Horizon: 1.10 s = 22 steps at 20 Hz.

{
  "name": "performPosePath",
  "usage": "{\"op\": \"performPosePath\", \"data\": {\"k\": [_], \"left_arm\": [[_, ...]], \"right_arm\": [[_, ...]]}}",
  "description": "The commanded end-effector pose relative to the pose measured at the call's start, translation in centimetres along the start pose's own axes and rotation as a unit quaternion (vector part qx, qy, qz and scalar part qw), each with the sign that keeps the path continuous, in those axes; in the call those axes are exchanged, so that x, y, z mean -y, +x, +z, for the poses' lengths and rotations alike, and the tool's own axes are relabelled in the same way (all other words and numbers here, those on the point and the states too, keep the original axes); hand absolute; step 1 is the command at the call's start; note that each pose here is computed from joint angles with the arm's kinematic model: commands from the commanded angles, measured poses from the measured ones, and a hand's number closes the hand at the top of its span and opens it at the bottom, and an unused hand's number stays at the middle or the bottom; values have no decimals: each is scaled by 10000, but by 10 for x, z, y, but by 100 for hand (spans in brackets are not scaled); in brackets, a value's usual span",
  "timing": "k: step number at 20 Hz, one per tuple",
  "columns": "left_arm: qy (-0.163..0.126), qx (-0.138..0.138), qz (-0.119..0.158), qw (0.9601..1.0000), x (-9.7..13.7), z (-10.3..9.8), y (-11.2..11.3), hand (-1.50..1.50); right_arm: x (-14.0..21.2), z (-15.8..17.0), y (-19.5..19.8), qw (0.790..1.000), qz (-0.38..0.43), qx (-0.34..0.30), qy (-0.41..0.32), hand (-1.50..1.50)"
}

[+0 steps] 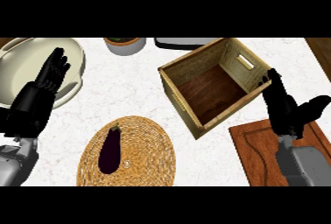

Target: Pick the sweet potato from the cutting board and place it in the basket

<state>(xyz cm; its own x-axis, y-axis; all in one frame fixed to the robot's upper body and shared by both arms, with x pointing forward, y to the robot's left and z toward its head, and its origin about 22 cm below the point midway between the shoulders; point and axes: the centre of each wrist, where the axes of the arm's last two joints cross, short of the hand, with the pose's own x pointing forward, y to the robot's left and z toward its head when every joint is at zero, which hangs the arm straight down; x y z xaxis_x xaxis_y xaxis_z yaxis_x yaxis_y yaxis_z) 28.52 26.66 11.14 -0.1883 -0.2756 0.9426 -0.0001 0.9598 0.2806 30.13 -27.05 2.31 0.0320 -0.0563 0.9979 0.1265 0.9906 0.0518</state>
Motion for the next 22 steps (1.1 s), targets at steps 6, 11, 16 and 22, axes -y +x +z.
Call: {"op": "performPosePath", "data": {"k": [6,11,16,22], "left_arm": [[-596,16,-75,9982,10,8,-13,0],[-746,-380,170,9963,18,24,-34,0],[-634,-369,107,9972,1,23,-35,0],[-484,-464,69,9977,-7,33,-52,0]], "right_arm": [[32,2,80,8826,3057,1041,3417,150],[-1,68,30,7671,2895,1680,5474,-150],[27,110,14,7195,4322,2580,4784,-150],[26,118,75,6647,5696,3729,3078,-150]]}}
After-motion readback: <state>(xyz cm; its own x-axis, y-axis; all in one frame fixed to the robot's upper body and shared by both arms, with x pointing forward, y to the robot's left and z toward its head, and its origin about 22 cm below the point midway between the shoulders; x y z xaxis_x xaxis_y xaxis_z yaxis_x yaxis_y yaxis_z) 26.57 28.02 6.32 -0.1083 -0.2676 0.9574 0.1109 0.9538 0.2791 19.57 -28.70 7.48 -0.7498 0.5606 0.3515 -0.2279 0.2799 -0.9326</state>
